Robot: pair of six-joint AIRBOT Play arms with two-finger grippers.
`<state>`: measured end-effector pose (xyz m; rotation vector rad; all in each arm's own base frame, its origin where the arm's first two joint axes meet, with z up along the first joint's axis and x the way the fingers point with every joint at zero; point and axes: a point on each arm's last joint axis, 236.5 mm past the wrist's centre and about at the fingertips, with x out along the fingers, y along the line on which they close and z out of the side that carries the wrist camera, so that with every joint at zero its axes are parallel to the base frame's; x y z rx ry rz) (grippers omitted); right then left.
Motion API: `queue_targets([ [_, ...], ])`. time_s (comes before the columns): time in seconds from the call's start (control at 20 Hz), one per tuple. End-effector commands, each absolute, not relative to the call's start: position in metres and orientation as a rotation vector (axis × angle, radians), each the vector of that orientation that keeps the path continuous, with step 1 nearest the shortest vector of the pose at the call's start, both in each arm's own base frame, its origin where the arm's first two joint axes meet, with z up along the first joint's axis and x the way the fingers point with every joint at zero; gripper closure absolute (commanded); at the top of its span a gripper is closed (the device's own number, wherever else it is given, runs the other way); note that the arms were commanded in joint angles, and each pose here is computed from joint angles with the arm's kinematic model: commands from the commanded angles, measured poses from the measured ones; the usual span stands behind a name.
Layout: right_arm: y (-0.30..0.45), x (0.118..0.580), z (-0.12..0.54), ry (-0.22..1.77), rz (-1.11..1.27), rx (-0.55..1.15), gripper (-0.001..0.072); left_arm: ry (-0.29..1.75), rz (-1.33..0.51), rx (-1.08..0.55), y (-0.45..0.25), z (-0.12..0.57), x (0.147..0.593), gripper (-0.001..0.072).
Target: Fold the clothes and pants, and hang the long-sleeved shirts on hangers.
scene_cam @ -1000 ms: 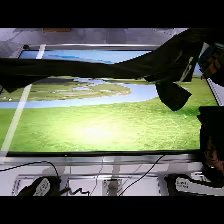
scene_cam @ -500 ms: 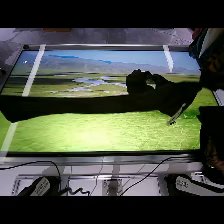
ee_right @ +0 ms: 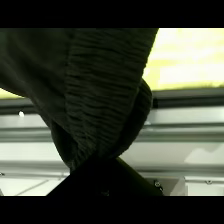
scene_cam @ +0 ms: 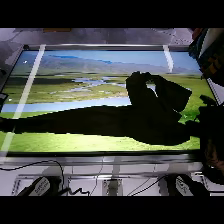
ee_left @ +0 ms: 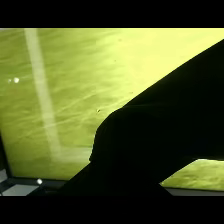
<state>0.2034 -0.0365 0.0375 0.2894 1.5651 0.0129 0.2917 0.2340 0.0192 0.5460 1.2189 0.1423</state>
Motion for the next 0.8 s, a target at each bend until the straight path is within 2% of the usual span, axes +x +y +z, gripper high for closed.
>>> queue_targets([
  [0.0, -0.037, 0.171, 0.020, 1.650, -0.014, 0.267, 0.0678, 1.344, 0.126, 0.650, 0.254, 0.011, 0.265, 0.0699],
  [0.1, -0.037, 0.170, 0.020, 1.653, -0.014, 0.268, 0.0679, 1.358, 0.164, 0.728, 0.275, 0.020, 0.259, 0.0699],
  [0.2, -0.036, 0.168, 0.021, 1.663, -0.011, 0.272, 0.0679, 1.241, 0.228, 0.759, 0.288, 0.044, 0.282, 0.0699],
  [0.4, -0.038, 0.176, 0.020, 1.625, -0.028, 0.280, 0.0678, 0.859, 0.300, 0.844, 0.273, 0.124, 0.367, 0.0700],
  [0.55, -0.043, 0.190, 0.019, 1.566, -0.061, 0.284, 0.0678, 0.702, 0.249, 0.903, 0.235, 0.167, 0.419, 0.0701],
  [0.65, -0.044, 0.193, 0.019, 1.554, -0.079, 0.295, 0.0678, 0.629, 0.218, 0.828, 0.210, 0.180, 0.436, 0.0701],
  [0.75, -0.044, 0.192, 0.019, 1.556, -0.078, 0.295, 0.0678, 0.760, 0.204, 0.665, 0.210, 0.147, 0.415, 0.0703],
])
